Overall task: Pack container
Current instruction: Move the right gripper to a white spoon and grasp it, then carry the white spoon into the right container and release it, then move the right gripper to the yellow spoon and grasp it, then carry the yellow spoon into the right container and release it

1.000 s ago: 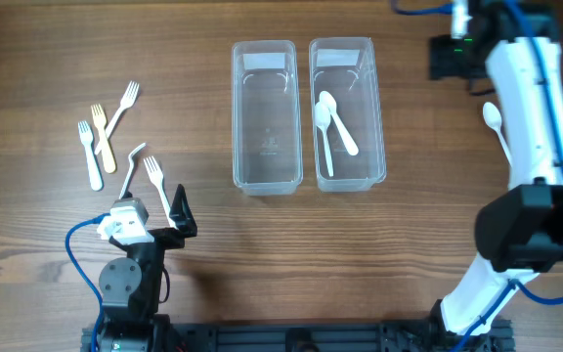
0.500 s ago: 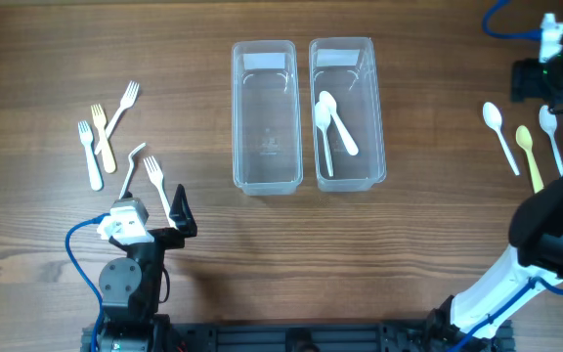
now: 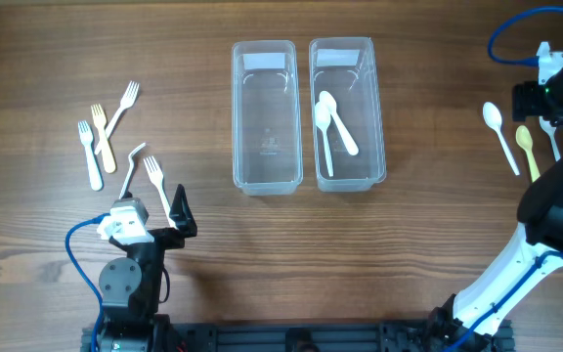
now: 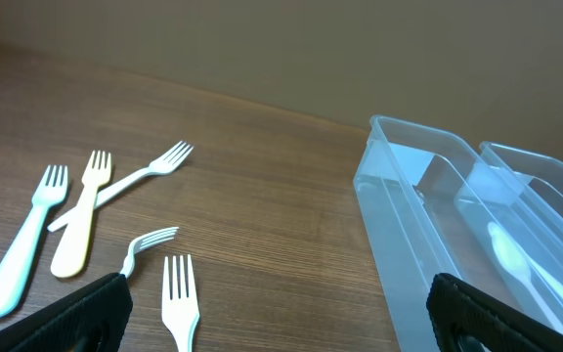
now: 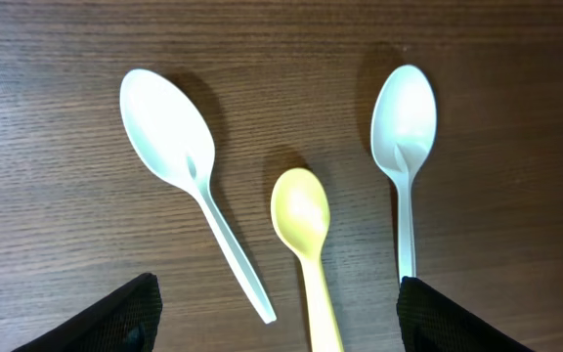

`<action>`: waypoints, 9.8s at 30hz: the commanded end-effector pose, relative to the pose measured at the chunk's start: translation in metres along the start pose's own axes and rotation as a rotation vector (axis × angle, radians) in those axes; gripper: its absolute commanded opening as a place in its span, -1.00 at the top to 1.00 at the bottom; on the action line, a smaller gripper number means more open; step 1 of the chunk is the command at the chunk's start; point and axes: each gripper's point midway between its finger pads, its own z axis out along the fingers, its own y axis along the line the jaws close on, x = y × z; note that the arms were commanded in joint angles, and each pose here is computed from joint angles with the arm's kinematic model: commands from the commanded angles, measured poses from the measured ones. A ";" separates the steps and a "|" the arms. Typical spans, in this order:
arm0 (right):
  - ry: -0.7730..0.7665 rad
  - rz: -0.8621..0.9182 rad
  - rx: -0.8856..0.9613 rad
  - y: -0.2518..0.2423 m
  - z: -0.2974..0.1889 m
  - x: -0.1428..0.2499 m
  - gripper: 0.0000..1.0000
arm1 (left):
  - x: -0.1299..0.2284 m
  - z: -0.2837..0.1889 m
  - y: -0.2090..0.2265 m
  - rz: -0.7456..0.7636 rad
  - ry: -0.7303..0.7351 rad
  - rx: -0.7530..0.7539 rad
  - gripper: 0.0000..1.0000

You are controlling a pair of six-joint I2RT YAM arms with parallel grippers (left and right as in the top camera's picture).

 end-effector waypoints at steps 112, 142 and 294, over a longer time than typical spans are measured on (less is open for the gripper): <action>-0.358 -0.186 -0.416 0.368 -0.148 -0.054 0.84 | 0.000 0.000 0.003 0.008 0.000 -0.012 -0.99; -0.354 -0.127 -0.232 0.288 -0.142 -0.042 0.01 | 0.000 0.000 0.003 0.008 0.000 -0.012 -0.99; -0.406 -0.305 -0.331 0.379 -0.103 -0.032 0.91 | 0.000 0.000 0.003 0.008 0.000 -0.012 -1.00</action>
